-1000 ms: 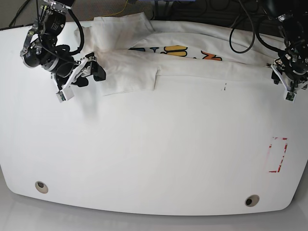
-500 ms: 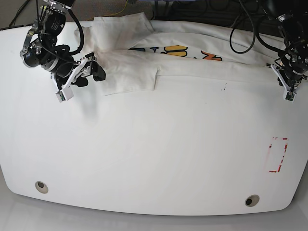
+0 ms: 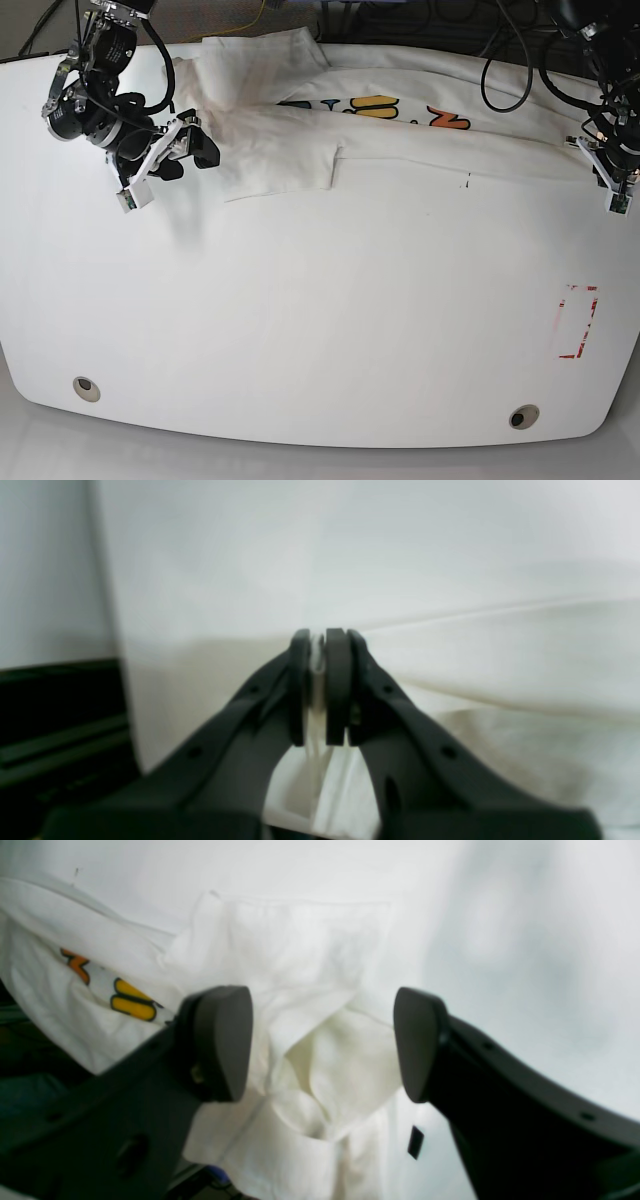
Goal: Layout the t-shirt on the table in an organized manner, then fold the t-shirt properly
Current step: 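Move the right gripper onto the shirt's collar end and grasp it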
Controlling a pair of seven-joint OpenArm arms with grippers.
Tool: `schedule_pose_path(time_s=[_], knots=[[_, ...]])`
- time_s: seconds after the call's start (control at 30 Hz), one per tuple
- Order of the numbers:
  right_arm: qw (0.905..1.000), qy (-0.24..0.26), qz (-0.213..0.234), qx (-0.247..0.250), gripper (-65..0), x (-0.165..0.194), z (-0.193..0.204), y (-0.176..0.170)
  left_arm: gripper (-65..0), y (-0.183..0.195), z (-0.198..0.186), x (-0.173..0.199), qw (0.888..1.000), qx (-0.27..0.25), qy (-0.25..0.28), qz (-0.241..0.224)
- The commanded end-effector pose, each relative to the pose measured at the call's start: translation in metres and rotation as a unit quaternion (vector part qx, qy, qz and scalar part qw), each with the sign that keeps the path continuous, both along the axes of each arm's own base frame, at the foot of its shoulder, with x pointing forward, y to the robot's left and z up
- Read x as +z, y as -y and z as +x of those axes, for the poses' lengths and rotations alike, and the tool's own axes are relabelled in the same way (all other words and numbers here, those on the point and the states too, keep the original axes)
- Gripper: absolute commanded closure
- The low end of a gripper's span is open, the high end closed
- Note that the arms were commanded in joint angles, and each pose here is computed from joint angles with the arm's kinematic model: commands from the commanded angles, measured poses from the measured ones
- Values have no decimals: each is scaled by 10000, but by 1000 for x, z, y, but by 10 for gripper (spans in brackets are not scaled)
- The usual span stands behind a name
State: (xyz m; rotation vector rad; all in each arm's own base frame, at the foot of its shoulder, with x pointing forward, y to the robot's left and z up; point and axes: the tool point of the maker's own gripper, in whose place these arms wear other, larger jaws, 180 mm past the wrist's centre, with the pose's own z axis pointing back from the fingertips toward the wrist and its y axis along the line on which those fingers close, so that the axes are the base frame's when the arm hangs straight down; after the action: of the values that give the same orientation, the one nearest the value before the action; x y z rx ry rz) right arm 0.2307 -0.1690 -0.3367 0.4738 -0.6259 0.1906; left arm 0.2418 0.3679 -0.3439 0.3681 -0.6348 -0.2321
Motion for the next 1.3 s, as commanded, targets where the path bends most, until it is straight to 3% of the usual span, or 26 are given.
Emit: schedule_pose_path(time_s=[0.0, 0.67, 1.13, 1.27], knots=[[9998, 208, 15, 11, -425, 10, 5, 1, -32, -8, -1, 15, 9997, 12, 158, 194], [9996, 273, 17, -22, -425, 12, 9, 2, -32, -33, -52, 5, 9982, 419, -259, 337], [9995, 299, 57, 11, -428, 13, 10, -2, -36, -33, -57, 0, 9979, 436, -353, 334], [9982, 579, 137, -22, -430, 26, 28, -6, -51, -23, -64, -16, 9973, 262, -637, 235]])
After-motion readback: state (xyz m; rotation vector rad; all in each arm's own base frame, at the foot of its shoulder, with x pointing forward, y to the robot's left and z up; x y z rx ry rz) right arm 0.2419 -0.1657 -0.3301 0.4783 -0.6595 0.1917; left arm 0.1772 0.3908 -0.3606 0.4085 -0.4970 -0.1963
